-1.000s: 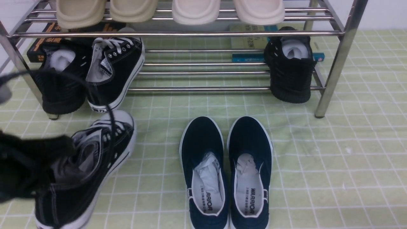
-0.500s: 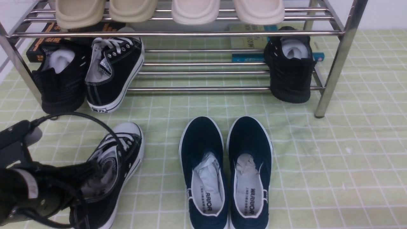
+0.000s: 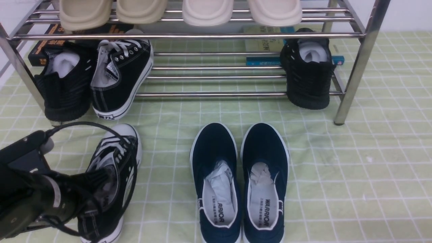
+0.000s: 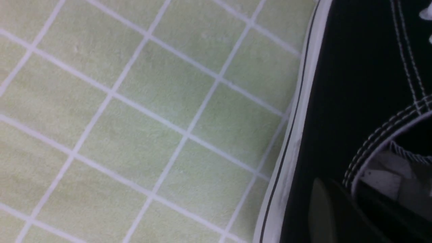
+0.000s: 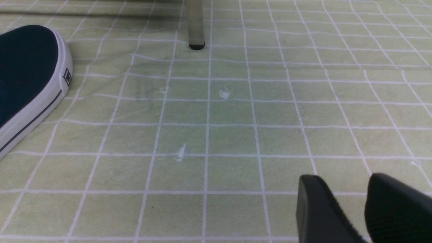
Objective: Take the shoes off the shelf with your hand from the green coffee tablecloth.
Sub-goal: 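Set the held shoe down on the floor in front of the rack with the left gripper, then grasp the leftmost shoe on the bottom shelf of the shoe rack with the left gripper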
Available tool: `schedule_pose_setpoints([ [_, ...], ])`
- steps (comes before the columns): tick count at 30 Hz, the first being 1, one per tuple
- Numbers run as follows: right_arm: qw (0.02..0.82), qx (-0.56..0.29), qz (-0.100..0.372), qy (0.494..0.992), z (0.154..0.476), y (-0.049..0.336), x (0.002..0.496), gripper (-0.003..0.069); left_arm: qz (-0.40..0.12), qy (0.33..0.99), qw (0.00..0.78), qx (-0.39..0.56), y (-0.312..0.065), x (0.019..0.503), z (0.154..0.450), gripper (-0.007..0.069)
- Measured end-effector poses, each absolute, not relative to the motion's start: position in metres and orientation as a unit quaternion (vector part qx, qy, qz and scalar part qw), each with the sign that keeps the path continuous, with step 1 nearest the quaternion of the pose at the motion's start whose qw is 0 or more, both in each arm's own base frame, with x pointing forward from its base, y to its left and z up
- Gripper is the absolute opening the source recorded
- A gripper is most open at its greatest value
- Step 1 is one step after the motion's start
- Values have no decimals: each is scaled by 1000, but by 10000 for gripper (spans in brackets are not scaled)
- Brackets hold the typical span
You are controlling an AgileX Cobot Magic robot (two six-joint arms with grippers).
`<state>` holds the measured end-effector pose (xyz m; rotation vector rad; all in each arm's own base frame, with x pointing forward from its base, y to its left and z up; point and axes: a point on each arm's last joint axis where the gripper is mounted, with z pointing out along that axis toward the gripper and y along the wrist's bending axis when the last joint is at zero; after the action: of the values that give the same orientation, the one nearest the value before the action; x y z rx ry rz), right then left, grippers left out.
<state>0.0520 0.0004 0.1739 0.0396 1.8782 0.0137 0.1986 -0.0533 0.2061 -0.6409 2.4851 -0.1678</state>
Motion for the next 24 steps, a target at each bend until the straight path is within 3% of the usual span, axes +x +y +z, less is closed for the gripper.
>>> schedule_pose_setpoints([
  [5, 590, 17, 6, 807, 174, 0, 52, 239, -47, 932, 269, -239, -52, 197, 203, 109],
  [8, 590, 17, 6, 807, 174, 0, 52, 239, -38, 933, 262, -243, -51, 197, 206, 216],
  [12, 590, 17, 6, 807, 174, 0, 52, 239, -46, 936, 261, -231, -51, 193, 225, 356],
  [15, 590, 17, 6, 807, 174, 0, 52, 239, -58, 935, 269, -223, -52, 191, 245, 401],
  [20, 590, 17, 6, 807, 174, 0, 52, 239, -91, 920, 330, -192, -54, 194, 307, 398],
  [22, 590, 17, 6, 807, 174, 0, 52, 239, -97, 911, 363, -168, -56, 200, 336, 327],
  [24, 590, 17, 6, 807, 174, 0, 52, 239, -98, 908, 375, -158, -57, 203, 346, 290],
])
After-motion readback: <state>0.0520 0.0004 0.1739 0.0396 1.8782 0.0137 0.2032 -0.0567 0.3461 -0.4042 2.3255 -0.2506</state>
